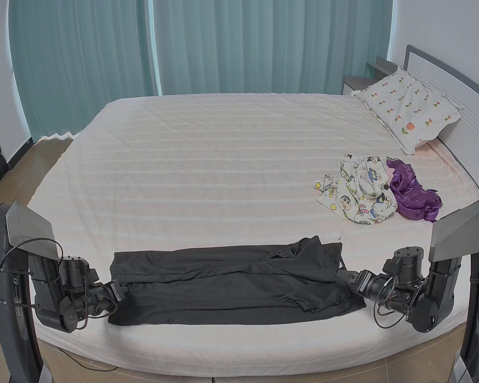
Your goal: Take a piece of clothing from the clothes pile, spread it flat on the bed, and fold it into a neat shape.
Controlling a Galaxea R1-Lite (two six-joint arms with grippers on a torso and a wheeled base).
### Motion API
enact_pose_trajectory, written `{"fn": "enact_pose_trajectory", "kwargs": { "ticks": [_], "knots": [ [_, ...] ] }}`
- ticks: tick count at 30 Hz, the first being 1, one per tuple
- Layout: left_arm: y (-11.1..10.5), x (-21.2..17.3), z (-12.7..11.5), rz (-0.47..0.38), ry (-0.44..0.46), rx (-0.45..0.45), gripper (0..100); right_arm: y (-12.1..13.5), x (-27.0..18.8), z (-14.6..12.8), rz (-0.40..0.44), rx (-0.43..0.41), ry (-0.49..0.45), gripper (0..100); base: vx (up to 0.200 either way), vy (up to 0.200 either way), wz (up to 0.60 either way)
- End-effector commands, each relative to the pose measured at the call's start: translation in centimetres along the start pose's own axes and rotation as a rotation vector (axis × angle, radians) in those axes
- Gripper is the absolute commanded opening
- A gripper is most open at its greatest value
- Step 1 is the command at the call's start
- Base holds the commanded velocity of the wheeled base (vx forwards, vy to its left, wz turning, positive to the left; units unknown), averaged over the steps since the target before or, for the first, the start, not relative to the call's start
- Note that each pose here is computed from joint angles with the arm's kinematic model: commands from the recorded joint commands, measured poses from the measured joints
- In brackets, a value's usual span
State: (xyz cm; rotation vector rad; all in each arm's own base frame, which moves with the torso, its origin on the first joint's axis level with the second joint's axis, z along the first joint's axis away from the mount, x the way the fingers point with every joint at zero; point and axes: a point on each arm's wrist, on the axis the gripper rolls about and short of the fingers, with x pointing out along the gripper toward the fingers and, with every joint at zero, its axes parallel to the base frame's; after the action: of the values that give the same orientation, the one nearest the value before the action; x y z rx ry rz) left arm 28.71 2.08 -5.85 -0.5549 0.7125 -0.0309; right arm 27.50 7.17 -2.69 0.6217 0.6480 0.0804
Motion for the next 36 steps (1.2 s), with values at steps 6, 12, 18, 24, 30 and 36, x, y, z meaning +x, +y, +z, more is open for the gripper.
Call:
{"fn": "enact_pose_trajectory", "kwargs": {
  "ticks": [6, 12, 18, 24, 30, 36],
  "knots": [
    [-0.1, -1.4, 0.5, -0.017, -0.065, -0.061, 0, -0.7, 2.0, 0.1, 0.072, -0.114, 0.086, 100, 0.0, 0.0, 0.0],
    [0.0, -1.4, 0.4, -0.018, -0.063, -0.063, 0, -1.8, 4.0, -0.1, 0.085, -0.19, 0.106, 100, 0.0, 0.0, 0.0],
    [0.0, -1.4, 0.3, -0.017, -0.062, -0.065, 0, -2.0, 5.3, 0.8, 0.103, -0.189, 0.148, 100, 0.0, 0.0, 0.0],
    [0.0, -1.4, 0.3, -0.016, -0.059, -0.066, 0, -1.7, 6.2, 0.9, 0.113, -0.21, 0.172, 0, 0.0, 0.0, 0.0],
    [0.0, -1.4, 0.3, -0.017, -0.061, -0.065, 0, -1.6, 6.2, 1.0, 0.131, -0.209, 0.187, 0, 0.0, 0.0, 0.0],
    [0.1, -1.3, 0.2, -0.013, -0.057, -0.067, 0, -1.7, 5.9, 1.9, 0.16, -0.196, 0.138, 0, 0.0, 0.0, 0.0]
  ]
}}
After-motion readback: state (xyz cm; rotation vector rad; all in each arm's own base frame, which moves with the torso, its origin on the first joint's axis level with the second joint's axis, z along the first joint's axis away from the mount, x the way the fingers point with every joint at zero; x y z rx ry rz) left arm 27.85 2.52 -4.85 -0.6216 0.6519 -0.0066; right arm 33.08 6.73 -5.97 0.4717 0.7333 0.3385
